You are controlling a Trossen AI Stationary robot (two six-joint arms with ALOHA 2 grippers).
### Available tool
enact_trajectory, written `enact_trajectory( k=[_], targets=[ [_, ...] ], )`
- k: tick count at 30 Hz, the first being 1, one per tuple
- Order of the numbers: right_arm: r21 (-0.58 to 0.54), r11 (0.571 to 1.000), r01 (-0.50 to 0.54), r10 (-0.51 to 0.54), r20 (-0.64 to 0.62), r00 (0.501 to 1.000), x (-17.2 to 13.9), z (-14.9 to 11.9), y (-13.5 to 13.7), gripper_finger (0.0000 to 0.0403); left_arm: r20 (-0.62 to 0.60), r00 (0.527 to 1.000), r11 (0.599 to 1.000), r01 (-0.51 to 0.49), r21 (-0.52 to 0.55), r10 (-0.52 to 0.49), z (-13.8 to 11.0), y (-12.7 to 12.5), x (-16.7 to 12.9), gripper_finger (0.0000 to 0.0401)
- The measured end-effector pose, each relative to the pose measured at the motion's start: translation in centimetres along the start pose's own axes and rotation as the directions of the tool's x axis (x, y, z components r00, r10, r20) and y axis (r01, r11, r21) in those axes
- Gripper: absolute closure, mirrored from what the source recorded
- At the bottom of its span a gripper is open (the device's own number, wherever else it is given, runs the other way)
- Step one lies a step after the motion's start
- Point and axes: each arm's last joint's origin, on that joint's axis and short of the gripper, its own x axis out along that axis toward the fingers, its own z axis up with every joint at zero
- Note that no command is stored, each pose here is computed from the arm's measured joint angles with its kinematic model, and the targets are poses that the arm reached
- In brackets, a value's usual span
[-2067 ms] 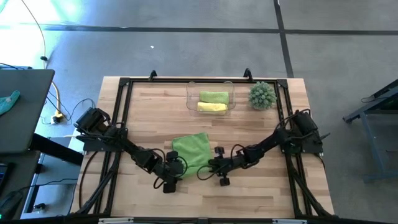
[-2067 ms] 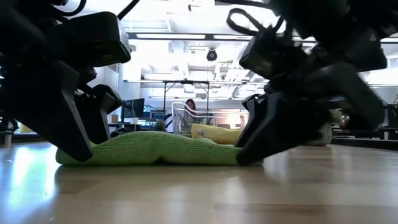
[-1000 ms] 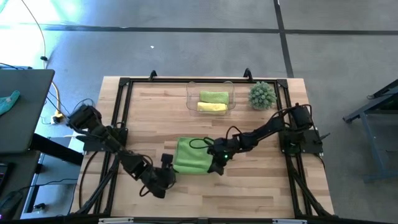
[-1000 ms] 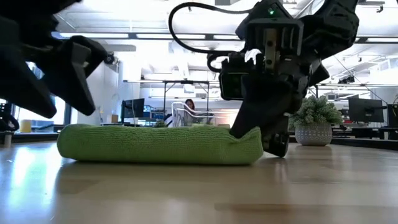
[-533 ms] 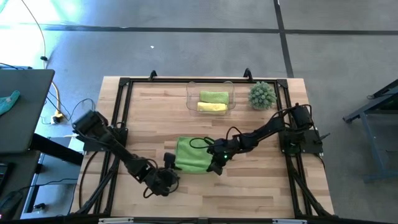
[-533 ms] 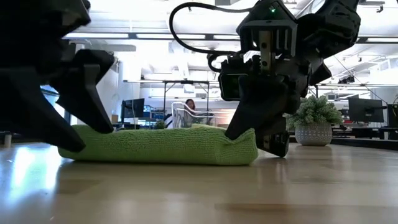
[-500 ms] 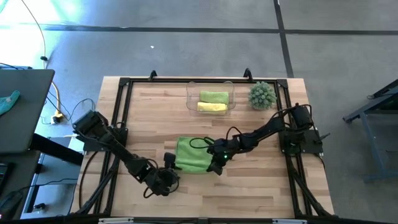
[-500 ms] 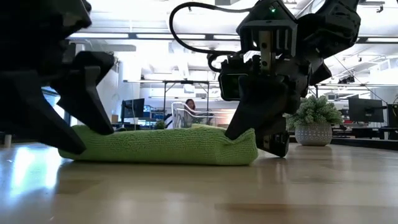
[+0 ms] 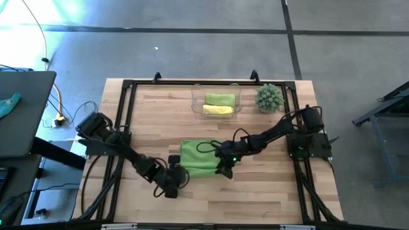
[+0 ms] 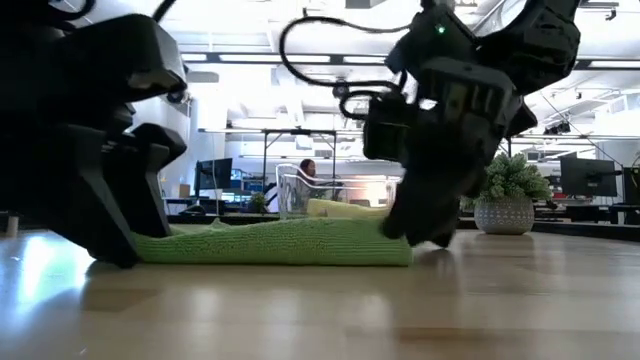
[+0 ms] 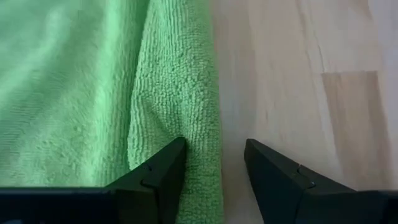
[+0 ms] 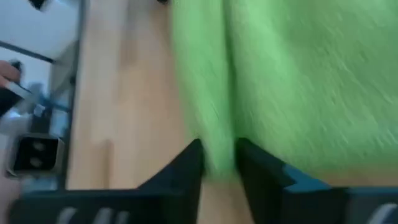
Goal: Roll microfiber towels into tight, uniform cylinder then place into a basket
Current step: Roll the green microfiber towel
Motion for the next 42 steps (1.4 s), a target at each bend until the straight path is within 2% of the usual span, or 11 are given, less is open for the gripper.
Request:
enact_trajectory(
  k=[5,7,9,13,18,20,21,24,29,35,42],
  targets=[
    [-0.099,0.992,-0.072,0.073,0.007,0.997,-3.1,1.5,1.6,0.025,-0.02,1.0,0.998,0.015,-0.057,-0.016,0.1,0.3,0.2,0.026],
    [-0.201,0.979,-0.045,0.05,0.02,0.999,-3.9,1.4,2.6,0.0245,-0.021,1.0,0.997,0.012,-0.081,-0.014,0.1,0.5,0.2,0.0264],
    [-0.362,0.932,-0.006,0.031,0.062,0.998,-4.2,1.0,4.2,0.0244,-0.024,1.0,0.993,0.013,-0.116,-0.015,0.2,0.6,0.3,0.0265],
    [-0.669,0.732,0.125,-0.022,0.16,0.987,-3.6,-0.9,7.5,0.0243,-0.024,1.0,0.985,0.014,-0.17,-0.018,0.4,1.0,0.4,0.0265],
    [-0.833,0.465,0.3,-0.153,0.258,0.954,-1.0,-3.8,8.7,0.0243,-0.018,0.999,0.981,0.025,-0.191,-0.029,0.6,1.3,0.6,0.0265],
    [-0.854,0.403,0.328,-0.172,0.282,0.944,0.1,-4.5,8.6,0.0243,-0.019,0.999,0.981,0.029,-0.194,-0.033,0.6,1.3,0.7,0.0265],
    [-0.858,0.387,0.338,-0.177,0.29,0.94,0.4,-4.8,8.5,0.0243,-0.018,0.999,0.98,0.028,-0.195,-0.033,0.6,1.3,0.7,0.0265],
    [-0.862,0.378,0.338,-0.184,0.288,0.94,1.3,-5.3,8.1,0.0243,-0.016,0.999,0.977,0.029,-0.212,-0.033,0.6,1.3,0.7,0.0265],
    [-0.811,0.423,0.405,-0.267,0.316,0.911,2.1,-5.3,6.8,0.0243,-0.008,0.999,0.974,0.033,-0.222,-0.036,0.7,1.3,0.7,0.0265],
    [-0.732,0.529,0.429,-0.308,0.305,0.901,2.6,-4.9,5.3,0.0243,-0.006,0.999,0.973,0.035,-0.226,-0.038,0.7,1.3,0.7,0.0265],
    [-0.616,0.656,0.436,-0.338,0.277,0.899,2.7,-4.6,4.4,0.0243,0.007,0.999,0.955,0.043,-0.294,-0.043,0.9,1.2,0.5,0.0265]
  ],
)
